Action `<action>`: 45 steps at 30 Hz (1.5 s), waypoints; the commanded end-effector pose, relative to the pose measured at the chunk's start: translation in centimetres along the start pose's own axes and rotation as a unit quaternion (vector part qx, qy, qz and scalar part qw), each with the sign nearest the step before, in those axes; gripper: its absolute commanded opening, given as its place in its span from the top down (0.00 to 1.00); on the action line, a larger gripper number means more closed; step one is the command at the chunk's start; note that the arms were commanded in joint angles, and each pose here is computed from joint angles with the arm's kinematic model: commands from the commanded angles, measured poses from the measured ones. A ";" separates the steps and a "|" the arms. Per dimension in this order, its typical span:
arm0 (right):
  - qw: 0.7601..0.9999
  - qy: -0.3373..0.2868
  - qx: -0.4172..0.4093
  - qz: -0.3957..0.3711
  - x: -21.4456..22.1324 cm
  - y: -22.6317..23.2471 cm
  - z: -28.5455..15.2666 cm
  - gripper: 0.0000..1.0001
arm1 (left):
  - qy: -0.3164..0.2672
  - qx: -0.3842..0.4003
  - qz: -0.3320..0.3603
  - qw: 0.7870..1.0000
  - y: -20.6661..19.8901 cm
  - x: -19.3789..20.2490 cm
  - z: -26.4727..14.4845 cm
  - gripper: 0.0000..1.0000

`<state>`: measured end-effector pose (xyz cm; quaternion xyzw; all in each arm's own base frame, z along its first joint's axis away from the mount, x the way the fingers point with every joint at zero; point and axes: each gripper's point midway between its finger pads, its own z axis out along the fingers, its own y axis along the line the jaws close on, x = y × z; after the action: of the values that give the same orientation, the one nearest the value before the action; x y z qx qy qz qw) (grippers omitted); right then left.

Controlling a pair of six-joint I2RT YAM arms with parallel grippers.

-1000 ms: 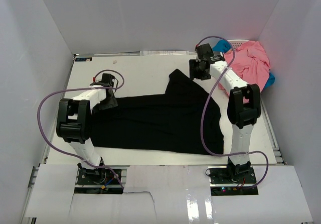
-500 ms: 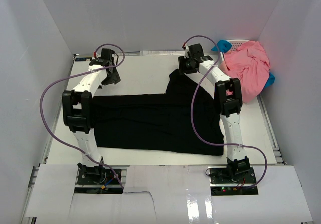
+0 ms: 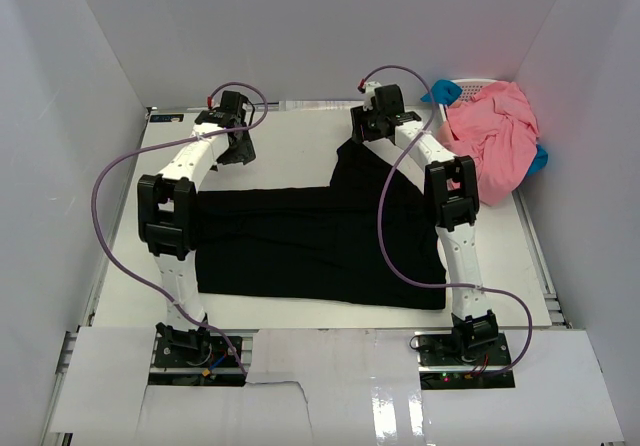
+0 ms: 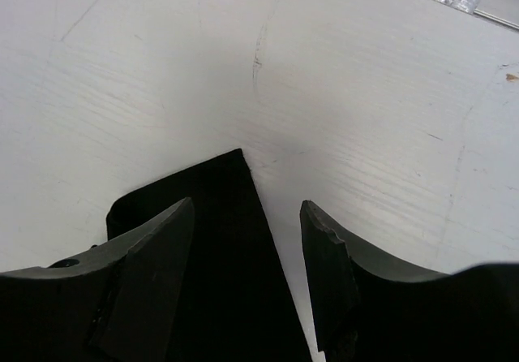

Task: Fold and stack the t-shirts
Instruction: Grap the side of the flattened tshirt furthest away from the robot with both arms

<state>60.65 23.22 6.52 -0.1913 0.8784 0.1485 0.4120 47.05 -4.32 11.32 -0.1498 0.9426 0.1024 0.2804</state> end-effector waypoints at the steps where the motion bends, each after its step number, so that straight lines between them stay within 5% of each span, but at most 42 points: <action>1: 0.999 -0.026 -0.002 -0.023 -1.1 -0.1 0.8 0.39 | -0.010 -0.012 0.000 1.000 0.8 -0.6 -0.6 0.16; 23: 0.997 0.014 -0.045 -0.058 2.5 2.7 3.5 0.52 | 0.002 -0.017 0.008 1.000 1.0 0.5 0.0 0.16; 28: 0.995 0.041 -0.056 -0.069 4.0 3.5 3.4 0.58 | 0.006 -0.019 0.009 1.000 1.1 0.8 0.3 0.16; 32: 0.993 0.070 -0.054 -0.082 5.3 3.6 3.4 0.76 | 0.008 -0.021 0.010 1.000 1.1 1.1 0.4 0.16; 35: 0.992 0.083 -0.037 -0.083 6.1 2.9 3.1 0.92 | 0.009 -0.024 0.013 1.000 1.3 1.3 0.5 0.16; 45: 0.997 0.014 0.076 -0.002 0.5 -5.1 -0.8 0.92 | 0.005 -0.034 0.006 0.999 2.3 1.0 0.6 0.15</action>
<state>60.53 24.30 3.35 -0.2361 0.8791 0.1195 0.3965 45.56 -3.11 9.37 -0.1468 0.9478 0.1286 0.2521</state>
